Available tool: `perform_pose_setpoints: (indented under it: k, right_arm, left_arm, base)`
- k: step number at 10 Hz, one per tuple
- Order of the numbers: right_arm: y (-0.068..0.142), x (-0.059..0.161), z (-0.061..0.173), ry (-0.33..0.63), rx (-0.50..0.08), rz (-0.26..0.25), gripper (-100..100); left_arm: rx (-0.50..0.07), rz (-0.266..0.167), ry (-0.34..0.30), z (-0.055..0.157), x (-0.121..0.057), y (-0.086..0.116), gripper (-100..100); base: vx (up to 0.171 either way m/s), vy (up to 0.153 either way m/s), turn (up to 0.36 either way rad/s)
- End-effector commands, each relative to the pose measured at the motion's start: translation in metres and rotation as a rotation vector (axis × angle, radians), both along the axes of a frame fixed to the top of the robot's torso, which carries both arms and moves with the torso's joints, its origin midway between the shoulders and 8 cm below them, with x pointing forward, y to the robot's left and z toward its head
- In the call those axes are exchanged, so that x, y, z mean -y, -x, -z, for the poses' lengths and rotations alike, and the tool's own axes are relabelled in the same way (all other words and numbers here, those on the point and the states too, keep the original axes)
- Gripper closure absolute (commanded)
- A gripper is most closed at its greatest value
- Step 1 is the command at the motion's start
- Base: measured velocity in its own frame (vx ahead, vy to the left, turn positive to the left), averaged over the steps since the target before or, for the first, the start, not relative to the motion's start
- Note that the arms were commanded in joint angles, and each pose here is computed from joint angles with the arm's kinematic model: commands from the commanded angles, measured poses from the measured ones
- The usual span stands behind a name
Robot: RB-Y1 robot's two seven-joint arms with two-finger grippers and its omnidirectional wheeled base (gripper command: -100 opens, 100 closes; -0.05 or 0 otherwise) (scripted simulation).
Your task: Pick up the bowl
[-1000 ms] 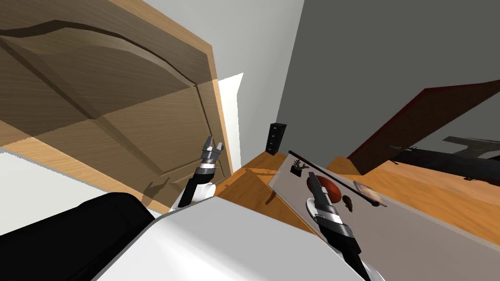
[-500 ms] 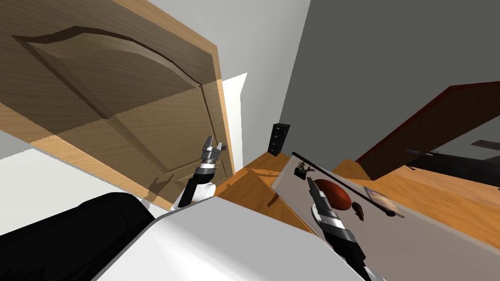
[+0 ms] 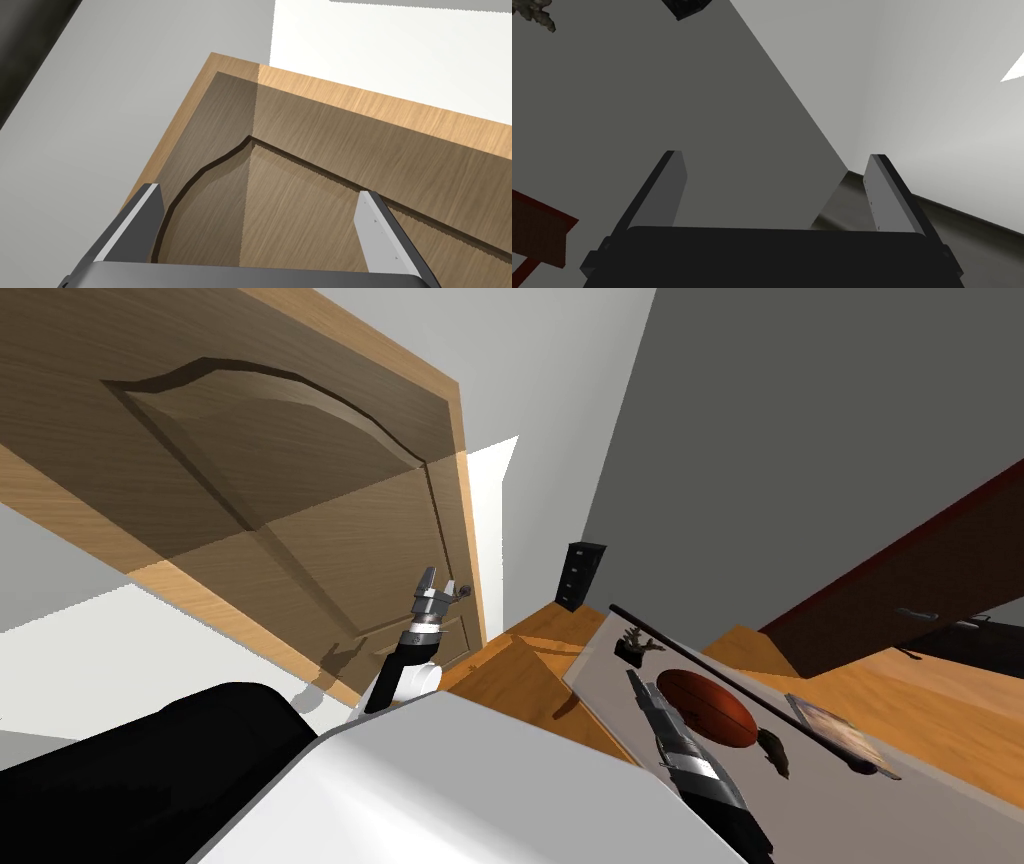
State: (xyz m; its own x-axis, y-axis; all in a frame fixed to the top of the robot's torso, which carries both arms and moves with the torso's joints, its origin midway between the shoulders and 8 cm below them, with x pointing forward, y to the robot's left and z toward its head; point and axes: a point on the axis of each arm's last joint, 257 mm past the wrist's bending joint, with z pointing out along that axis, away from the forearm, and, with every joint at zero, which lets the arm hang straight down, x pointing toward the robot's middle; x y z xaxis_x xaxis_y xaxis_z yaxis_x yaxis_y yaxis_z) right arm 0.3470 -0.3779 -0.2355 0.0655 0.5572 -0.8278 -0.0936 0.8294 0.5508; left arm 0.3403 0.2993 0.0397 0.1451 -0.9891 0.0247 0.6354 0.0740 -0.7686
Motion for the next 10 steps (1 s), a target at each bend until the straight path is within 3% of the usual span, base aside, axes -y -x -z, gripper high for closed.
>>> perform_pose_setpoints:
  k: [1, 2, 5, 8, 9, 10]
  right_arm:
    - [0.005, 0.012, 0.019, 0.035, -0.046, 0.012, -100]
    - [0.005, 0.012, 0.021, 0.035, -0.048, 0.014, -100]
    - [0.018, 0.035, 0.058, 0.181, -0.153, 0.018, -100]
    - [0.037, 0.057, 0.099, 0.244, -0.258, 0.035, -100]
    - [0.042, 0.065, 0.107, 0.320, -0.289, 0.022, -100]
    - [0.050, 0.071, 0.120, 0.313, -0.321, 0.033, -100]
  left_arm:
    - [0.000, 0.000, 0.000, 0.000, 0.000, 0.000, 0]
    - [0.000, 0.000, 0.000, 0.000, 0.000, 0.000, 0]
    - [0.000, 0.000, 0.000, 0.000, 0.000, 0.000, 0]
    - [0.000, 0.000, 0.000, 0.000, 0.000, 0.000, 0]
    - [0.000, 0.000, 0.000, 0.000, 0.000, 0.000, 0]
    - [0.000, 0.000, 0.000, 0.000, 0.000, 0.000, 0]
  base:
    - [0.026, 0.023, 0.056]
    - [0.008, 0.008, -0.018]
    - [0.023, 0.018, 0.106]
    - [0.033, 0.029, 0.086]
    - [0.022, 0.024, 0.101]
    - [0.023, 0.018, 0.065]
